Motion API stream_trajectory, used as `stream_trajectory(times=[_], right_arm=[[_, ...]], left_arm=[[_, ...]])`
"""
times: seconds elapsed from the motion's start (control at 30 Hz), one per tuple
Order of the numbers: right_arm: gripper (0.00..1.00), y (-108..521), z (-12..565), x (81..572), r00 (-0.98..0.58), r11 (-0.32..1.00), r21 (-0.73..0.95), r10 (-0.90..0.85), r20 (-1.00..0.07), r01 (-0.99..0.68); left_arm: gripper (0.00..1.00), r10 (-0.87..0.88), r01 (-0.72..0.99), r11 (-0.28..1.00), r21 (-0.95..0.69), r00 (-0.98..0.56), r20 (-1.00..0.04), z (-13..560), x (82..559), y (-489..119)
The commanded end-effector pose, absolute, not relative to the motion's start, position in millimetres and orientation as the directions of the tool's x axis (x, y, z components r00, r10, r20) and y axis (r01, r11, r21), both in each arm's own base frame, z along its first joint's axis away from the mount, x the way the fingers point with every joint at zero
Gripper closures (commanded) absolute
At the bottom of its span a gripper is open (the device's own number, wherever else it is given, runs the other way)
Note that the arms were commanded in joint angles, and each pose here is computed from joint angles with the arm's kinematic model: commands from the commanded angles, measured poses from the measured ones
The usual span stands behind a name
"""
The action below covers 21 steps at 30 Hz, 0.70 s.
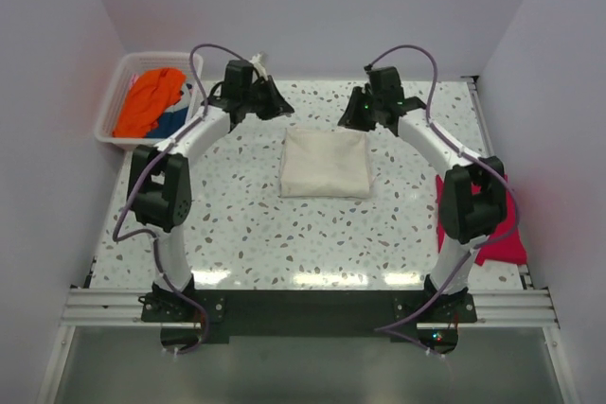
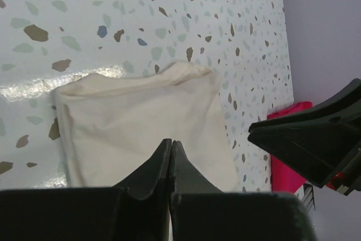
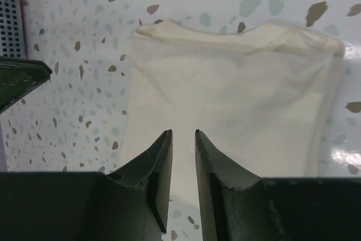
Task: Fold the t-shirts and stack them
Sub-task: Fold the tshirt
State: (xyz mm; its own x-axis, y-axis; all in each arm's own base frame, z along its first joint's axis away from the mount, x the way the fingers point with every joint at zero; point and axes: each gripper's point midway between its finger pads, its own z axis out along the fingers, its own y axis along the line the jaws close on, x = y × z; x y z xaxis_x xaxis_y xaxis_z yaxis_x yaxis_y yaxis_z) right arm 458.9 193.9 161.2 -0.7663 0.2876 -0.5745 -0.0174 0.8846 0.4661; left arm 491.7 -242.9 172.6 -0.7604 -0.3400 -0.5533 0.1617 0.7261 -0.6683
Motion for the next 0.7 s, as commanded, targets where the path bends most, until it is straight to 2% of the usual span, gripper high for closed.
stream_trajectory(times=[0.0,0.17,0.37,0.67], right_arm=[[0.74,212.9,138.7,464.0,-0.786,0.876,0.479,0.262,-0.559,-0.048],[0.76,228.8,117.0,480.2,-0.805,0.854,0.511,0.232,-0.545,-0.1],[0.8,218.5,75.4,515.1,-0.829,0.851,0.522,0.255,-0.497,-0.051],[0.8,179.8,34.3,540.1,-0.854,0.7,0.703,0.436,-0.283,0.124]], left_arm=[[1.0,-0.283,0.169,0.758,-0.63,-0.785,-0.551,145.5,491.0,-256.1],[1.0,-0.257,0.178,0.762,-0.623,-0.8,-0.543,122.5,498.4,-266.3],[1.0,-0.233,0.189,0.766,-0.614,-0.809,-0.54,88.4,523.4,-270.5],[1.0,-0.303,0.042,0.791,-0.611,-0.84,-0.45,31.9,543.6,-236.7]])
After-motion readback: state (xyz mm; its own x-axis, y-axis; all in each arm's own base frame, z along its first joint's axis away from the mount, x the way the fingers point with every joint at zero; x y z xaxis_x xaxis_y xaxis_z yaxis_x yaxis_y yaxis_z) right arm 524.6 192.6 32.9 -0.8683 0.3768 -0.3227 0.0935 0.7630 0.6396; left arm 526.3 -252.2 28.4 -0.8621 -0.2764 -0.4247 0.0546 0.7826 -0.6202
